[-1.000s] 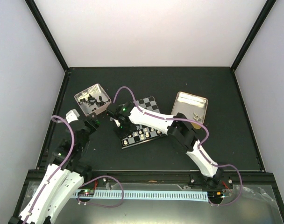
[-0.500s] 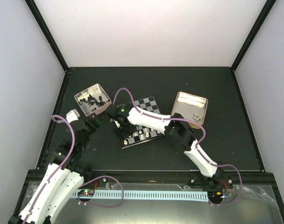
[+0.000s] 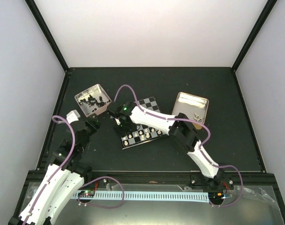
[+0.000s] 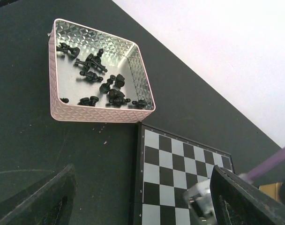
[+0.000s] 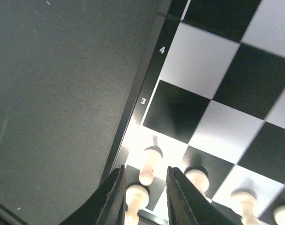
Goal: Set up the chess pieces on the board
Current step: Place the chess piece on the chessboard, then pick up the chess piece from the storage box.
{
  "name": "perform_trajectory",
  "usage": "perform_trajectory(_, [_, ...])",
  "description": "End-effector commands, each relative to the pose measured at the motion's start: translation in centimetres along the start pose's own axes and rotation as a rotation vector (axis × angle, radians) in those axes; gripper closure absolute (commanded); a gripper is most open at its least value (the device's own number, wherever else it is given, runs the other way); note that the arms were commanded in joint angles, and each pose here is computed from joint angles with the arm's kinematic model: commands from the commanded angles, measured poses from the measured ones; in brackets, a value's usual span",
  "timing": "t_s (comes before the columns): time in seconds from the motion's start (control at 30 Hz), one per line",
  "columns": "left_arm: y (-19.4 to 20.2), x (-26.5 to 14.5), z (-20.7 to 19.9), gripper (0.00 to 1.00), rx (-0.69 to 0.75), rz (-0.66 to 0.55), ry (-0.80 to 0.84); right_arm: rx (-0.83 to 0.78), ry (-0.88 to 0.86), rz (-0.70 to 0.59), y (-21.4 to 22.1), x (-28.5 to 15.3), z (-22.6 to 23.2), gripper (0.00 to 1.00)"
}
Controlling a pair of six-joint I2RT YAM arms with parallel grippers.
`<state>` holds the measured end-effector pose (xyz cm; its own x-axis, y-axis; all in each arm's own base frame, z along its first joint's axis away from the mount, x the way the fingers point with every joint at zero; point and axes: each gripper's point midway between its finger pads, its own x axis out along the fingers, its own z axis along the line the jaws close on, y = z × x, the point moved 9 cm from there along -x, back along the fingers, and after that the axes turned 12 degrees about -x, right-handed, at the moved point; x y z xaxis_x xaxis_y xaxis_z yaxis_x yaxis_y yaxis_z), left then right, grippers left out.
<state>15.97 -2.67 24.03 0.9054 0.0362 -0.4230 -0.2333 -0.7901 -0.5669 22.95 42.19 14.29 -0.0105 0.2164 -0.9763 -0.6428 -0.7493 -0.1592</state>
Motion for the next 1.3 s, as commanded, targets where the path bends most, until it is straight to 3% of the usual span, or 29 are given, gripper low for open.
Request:
perform_trajectory(0.0, [-0.7,-0.6,-0.9,0.20,0.022,-0.017,0.048,0.070,-0.016,-0.209,-0.8,-6.5,-1.3,0.74])
perform_trajectory(0.13, [-0.8,-0.6,-1.7,0.19,0.051,-0.011,0.113,0.178,0.046,-0.351,0.7,-10.6,-4.4,0.69])
perform_trajectory(0.3, [-0.5,-0.1,-3.0,0.17,0.101,0.025,0.219,0.406,0.190,-0.446,5.2,-13.4,-11.6,0.66])
perform_trajectory(0.47, [0.3,1.0,-4.3,0.16,0.109,0.094,0.315,0.665,0.324,-0.412,12.1,-13.9,-19.4,0.61])
perform_trajectory(0.63, [0.7,2.1,-5.5,0.16,0.114,0.139,0.344,0.807,0.396,-0.318,17.8,-12.1,-24.1,0.57])
perform_trajectory(0.73, [0.7,2.7,-6.3,0.16,0.127,0.171,0.340,0.842,0.428,-0.261,18.9,-10.8,-26.3,0.56])
perform_trajectory(0.9, [0.9,4.0,-7.2,0.17,0.141,0.212,0.322,0.870,0.527,-0.138,19.7,-8.8,-29.7,0.71])
perform_trajectory(1.27, [1.6,7.3,-8.6,0.18,0.167,0.283,0.252,0.837,0.517,-0.052,20.3,-6.7,-32.7,0.60])
